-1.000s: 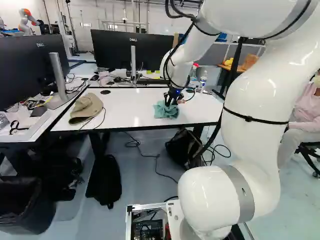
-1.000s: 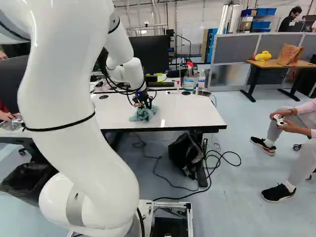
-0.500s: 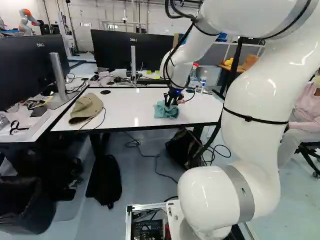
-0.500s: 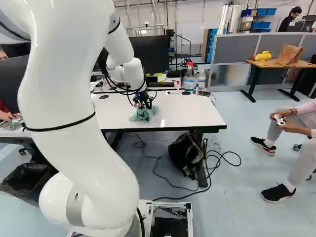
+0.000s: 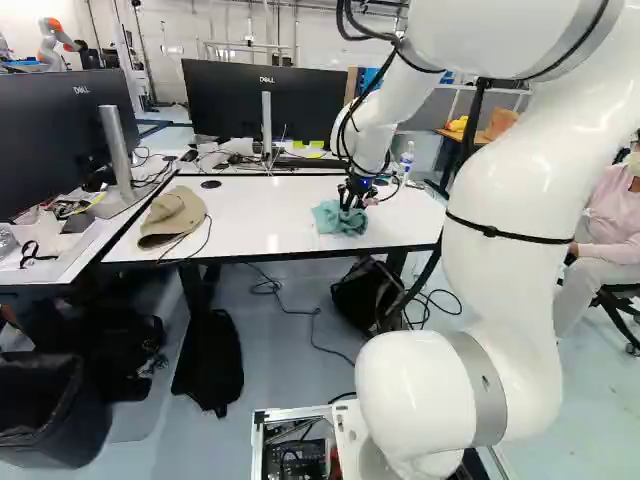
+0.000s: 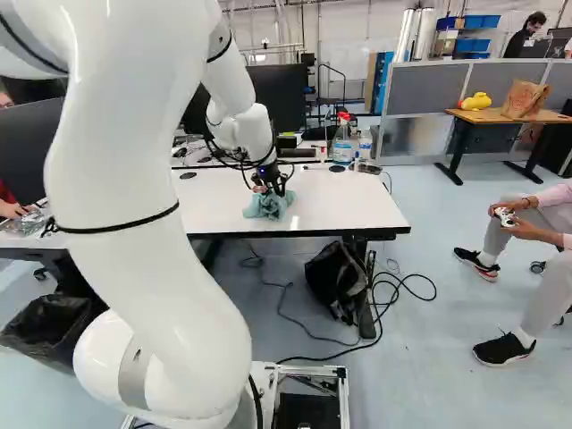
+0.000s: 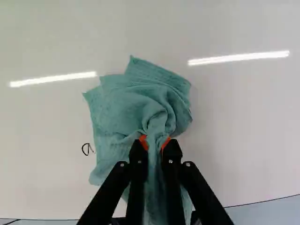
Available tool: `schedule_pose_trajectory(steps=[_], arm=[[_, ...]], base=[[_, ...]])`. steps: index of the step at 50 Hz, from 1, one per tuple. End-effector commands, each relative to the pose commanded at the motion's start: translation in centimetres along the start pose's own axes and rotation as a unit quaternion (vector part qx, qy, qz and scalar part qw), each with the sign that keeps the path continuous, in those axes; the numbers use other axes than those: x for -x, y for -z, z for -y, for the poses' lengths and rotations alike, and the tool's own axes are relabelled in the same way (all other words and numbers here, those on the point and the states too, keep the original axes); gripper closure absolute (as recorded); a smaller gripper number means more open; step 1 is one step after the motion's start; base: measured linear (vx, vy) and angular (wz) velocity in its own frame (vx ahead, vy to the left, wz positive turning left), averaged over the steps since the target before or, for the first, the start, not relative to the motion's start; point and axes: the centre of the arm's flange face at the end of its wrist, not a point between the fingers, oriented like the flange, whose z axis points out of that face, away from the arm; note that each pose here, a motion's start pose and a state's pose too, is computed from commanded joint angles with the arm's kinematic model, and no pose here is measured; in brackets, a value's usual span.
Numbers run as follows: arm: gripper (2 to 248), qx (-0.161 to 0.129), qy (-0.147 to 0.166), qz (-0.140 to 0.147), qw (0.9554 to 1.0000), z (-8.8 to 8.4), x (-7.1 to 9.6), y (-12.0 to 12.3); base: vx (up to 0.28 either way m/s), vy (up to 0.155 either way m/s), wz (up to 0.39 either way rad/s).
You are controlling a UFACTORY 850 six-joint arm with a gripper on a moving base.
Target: Clean the table with the green towel
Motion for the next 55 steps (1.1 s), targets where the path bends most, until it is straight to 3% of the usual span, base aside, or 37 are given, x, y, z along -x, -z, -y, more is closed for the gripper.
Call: schedule_pose_trajectory(steps=[13, 29, 43, 55], arm=[[204, -0.002, 0.005, -0.006, 1.0, 0.6, -2.2, -0.9], [204, -0.009, 0.023, -0.012, 0.9996, 2.9, -4.0, -1.6], [204, -0.017, 0.044, -0.012, 0.9988, 5.5, -3.8, -1.7], [204, -0.024, 0.061, -0.009, 0.9978, 7.4, -2.8, -1.3]], base=[[0.0, 0.0, 0.0], [0.0, 0.0, 0.0], [0.0, 0.0, 0.0], [0.0, 0.0, 0.0]])
